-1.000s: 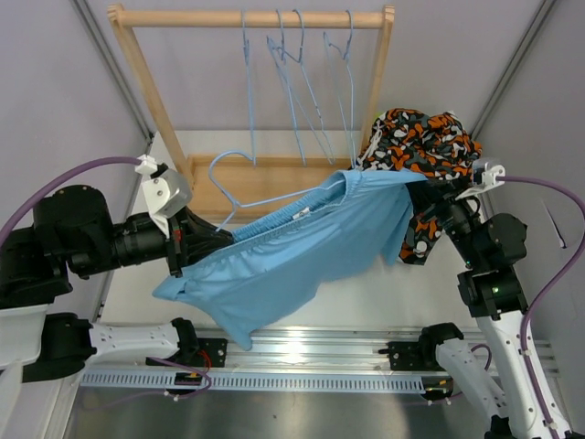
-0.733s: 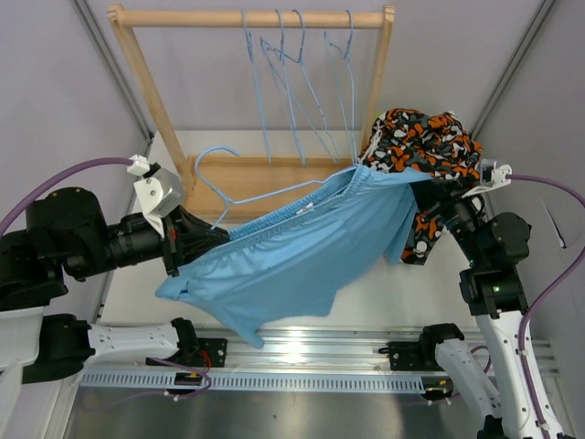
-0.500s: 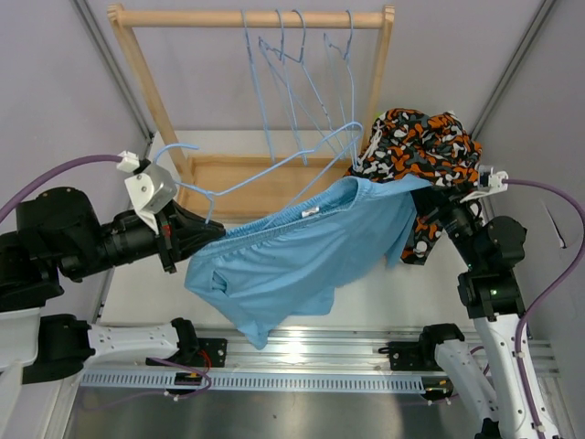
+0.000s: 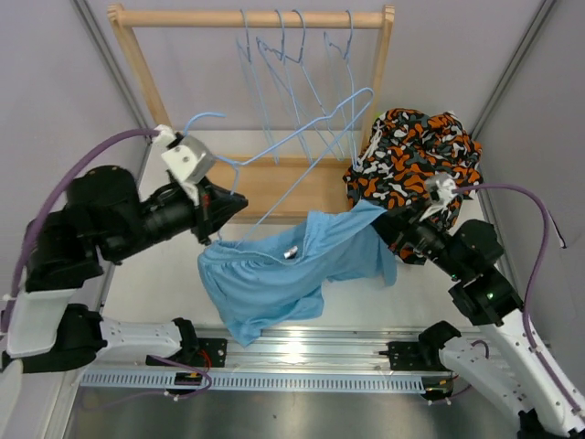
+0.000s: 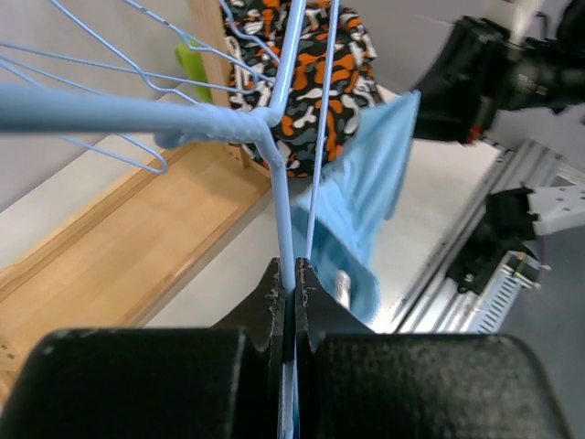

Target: Remove the shorts from the hanger

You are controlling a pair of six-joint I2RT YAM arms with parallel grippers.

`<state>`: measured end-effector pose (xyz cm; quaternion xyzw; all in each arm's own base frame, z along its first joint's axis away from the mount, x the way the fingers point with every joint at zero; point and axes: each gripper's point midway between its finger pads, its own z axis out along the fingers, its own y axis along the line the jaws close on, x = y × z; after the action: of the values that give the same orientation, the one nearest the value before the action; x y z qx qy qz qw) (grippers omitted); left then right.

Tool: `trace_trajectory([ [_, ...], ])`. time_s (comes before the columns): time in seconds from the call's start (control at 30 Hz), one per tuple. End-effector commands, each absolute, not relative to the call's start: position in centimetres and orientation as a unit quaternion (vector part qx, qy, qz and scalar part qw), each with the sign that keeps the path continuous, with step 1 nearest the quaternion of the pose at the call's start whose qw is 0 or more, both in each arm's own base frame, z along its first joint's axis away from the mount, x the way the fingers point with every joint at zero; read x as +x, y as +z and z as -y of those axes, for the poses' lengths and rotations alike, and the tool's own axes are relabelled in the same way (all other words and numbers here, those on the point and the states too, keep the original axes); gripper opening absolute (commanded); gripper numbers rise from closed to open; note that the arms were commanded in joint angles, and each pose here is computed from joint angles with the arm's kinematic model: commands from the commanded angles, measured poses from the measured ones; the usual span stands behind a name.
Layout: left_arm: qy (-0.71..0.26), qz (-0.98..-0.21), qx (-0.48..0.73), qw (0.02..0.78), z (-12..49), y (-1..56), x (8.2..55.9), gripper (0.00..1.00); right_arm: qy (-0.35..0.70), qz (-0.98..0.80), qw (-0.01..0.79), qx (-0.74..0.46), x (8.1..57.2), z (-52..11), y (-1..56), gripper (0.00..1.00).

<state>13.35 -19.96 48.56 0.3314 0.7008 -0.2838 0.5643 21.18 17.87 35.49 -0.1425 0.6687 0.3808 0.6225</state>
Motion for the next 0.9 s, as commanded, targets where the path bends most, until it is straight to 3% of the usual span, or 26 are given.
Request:
trace_trajectory([
  [0.0, -0.259, -0.700, 0.292, 0.599, 21.9, 50.4, 16.2, 0.00, 0.341, -0.646, 0.661, -0.172, 20.5, -18.4, 39.1, 0.00],
  [0.2, -0.195, -0.766, 0.261, 0.554, 20.3, 48.1, 17.1, 0.00, 0.267, -0.609, 0.737, -0.120, 20.9, -14.9, 46.1, 0.00],
  [0.3, -0.200, -0.798, 0.295, 0.486, 20.7, 43.4, 15.4, 0.00, 0.216, -0.611, 0.754, -0.109, 23.1, -14.1, 49.3, 0.00],
  [0.33, -0.192, -0.811, 0.306, 0.459, 20.9, 41.0, 15.0, 0.00, 0.193, -0.583, 0.783, -0.099, 22.8, -12.6, 53.3, 0.00],
  [0.4, -0.231, -0.806, 0.295, 0.457, 20.3, 40.8, 13.5, 0.00, 0.154, -0.589, 0.789, -0.089, 25.8, -12.4, 55.3, 0.00],
  [0.43, -0.220, -0.821, 0.302, 0.433, 20.5, 37.7, 13.2, 0.00, 0.146, -0.581, 0.797, -0.082, 26.5, -12.0, 56.8, 0.00],
  [0.47, -0.263, -0.805, 0.283, 0.451, 19.9, 39.0, 12.4, 0.00, 0.161, -0.547, 0.818, -0.077, 25.7, -11.4, 60.7, 0.00],
  [0.5, -0.290, -0.799, 0.285, 0.443, 20.0, 39.0, 11.4, 0.00, 0.133, -0.560, 0.815, -0.063, 29.0, -10.5, 60.7, 0.00],
  [0.57, -0.298, -0.808, 0.276, 0.427, 19.7, 37.3, 10.8, 0.00, 0.157, -0.517, 0.840, -0.048, 28.9, -9.3, 65.7, 0.00],
  [0.6, -0.295, -0.812, 0.273, 0.423, 19.0, 36.3, 10.5, 0.00, 0.130, -0.537, 0.833, -0.028, 33.0, -8.0, 65.1, 0.00],
  [0.67, -0.286, -0.819, 0.265, 0.421, 18.2, 35.4, 10.4, 0.00, 0.144, -0.489, 0.861, -0.008, 32.2, -6.4, 70.0, 0.00],
  [0.7, -0.285, -0.819, 0.260, 0.425, 17.6, 35.4, 10.4, 0.00, 0.133, -0.503, 0.854, 0.005, 36.2, -5.1, 69.1, 0.00],
  [0.77, -0.273, -0.826, 0.257, 0.420, 17.1, 34.6, 10.4, 0.00, 0.161, -0.460, 0.873, 0.018, 36.1, -4.2, 72.0, 0.00],
  [0.87, -0.249, -0.837, 0.249, 0.419, 16.5, 33.3, 10.8, 0.00, 0.179, -0.445, 0.876, 0.047, 40.1, -1.6, 71.7, 0.00],
])
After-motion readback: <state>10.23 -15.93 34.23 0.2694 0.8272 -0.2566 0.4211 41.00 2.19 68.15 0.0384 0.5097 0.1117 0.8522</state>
